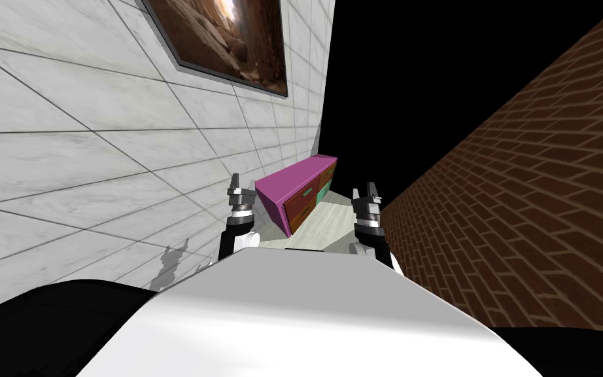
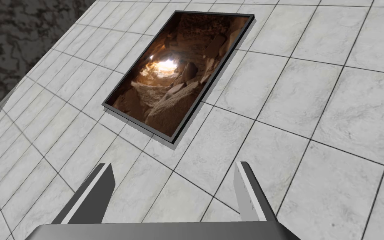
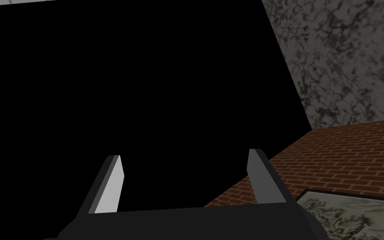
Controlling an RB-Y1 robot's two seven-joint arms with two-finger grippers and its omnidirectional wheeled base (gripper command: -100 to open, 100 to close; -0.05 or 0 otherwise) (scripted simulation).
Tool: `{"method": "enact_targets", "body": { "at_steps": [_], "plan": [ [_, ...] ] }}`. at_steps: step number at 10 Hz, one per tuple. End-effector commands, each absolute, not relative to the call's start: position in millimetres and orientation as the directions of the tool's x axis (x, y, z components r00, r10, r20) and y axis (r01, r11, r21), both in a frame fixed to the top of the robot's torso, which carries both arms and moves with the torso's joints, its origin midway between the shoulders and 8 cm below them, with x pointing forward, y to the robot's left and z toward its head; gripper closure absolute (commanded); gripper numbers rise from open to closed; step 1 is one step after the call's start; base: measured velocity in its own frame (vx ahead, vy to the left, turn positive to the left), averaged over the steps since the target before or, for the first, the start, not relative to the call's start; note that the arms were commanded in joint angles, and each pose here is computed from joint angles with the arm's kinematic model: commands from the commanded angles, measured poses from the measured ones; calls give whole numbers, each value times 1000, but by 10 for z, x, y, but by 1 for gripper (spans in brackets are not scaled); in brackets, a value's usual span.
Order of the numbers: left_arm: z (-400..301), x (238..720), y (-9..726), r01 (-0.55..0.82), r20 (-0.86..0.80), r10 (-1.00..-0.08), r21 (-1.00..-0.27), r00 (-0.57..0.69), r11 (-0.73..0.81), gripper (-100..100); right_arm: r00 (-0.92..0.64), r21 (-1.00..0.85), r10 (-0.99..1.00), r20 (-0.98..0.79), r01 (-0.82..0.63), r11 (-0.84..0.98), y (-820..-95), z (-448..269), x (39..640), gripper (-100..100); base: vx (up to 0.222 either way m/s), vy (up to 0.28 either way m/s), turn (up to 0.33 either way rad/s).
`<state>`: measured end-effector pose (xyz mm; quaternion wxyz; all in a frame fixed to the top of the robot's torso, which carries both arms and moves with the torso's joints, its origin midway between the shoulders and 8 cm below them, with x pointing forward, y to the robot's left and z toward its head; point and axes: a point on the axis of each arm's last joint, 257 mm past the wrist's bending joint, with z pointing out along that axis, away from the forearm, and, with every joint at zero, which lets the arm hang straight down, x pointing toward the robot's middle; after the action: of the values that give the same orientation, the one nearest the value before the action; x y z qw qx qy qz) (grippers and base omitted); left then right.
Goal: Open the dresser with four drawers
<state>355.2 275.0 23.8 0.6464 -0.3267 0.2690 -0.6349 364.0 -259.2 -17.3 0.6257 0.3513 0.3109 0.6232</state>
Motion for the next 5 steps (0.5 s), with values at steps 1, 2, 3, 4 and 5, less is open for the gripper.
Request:
{"method": "enact_targets", "body": {
  "at_steps": [1,2,3,4,5],
  "plan": [
    [238,3552,2750,645,67,-997,-764,49,-20,0,30,827,998,49,-562,-24,-2592,-173,3640,0,0,0,0],
    [238,3552,2750,645,67,-997,-764,49,-20,0,30,827,998,49,-562,-24,-2592,-173,3640,0,0,0,0],
    [238,3552,2750,645,67,-997,-764,49,-20,0,30,827,998,49,-562,-24,-2592,-173,3640,0,0,0,0],
    [238,3551,2750,645,67,-997,-764,49,-20,0,30,827,998,49,-562,-24,-2592,-172,3640,0,0,0,0],
    [239,3551,2750,645,67,-997,-764,49,-20,0,30,827,998,49,-562,-24,-2592,-172,3639,0,0,0,0]
  ]
}}
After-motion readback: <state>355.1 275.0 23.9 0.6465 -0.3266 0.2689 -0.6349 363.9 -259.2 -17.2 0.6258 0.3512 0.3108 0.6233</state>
